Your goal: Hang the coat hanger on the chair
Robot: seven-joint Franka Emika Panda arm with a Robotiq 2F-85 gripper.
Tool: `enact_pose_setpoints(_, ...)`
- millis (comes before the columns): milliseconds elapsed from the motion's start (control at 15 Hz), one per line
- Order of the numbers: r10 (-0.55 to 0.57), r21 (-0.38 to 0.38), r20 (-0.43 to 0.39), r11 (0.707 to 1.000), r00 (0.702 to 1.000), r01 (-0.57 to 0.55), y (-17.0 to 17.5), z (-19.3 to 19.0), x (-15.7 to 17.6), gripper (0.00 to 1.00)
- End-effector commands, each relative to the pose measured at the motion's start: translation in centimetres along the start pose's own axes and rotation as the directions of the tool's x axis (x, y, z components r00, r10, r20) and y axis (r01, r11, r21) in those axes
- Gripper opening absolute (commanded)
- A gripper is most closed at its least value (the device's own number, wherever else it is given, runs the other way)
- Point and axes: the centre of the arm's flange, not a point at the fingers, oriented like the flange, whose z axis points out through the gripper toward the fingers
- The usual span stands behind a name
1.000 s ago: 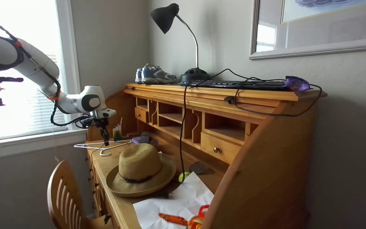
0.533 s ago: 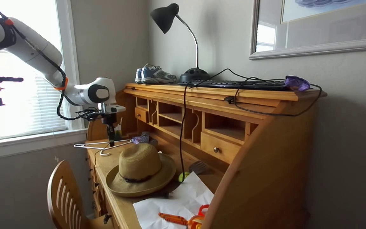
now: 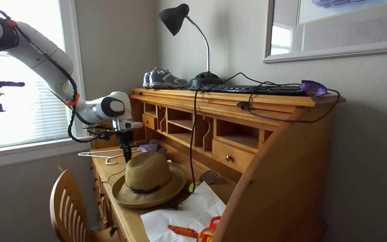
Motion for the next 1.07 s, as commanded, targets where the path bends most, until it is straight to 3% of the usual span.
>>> enact_pose_setpoints(0, 0.05, -0.078, -0.006, 0.996, 0.999, -0.05, 0.6, 1.5, -0.6, 0.29)
enact_pose_setpoints(133, 0.043, 0.014, 0.03, 0.999, 0.999, -0.044, -0.4, 0.1, -1.2, 0.36)
enact_pose_setpoints(333, 0.007, 0.146, 0.087, 0.989, 0.996, -0.02, -2.1, -3.4, -3.0, 0.58)
enact_pose_setpoints(667, -0.099, 0.355, 0.164, 0.934, 0.981, 0.035, -5.6, -9.5, -6.1, 0.98)
enact_pose_setpoints(1000, -0.102, 0.455, 0.252, 0.89, 0.962, -0.024, -9.5, -10.9, -7.8, 1.0)
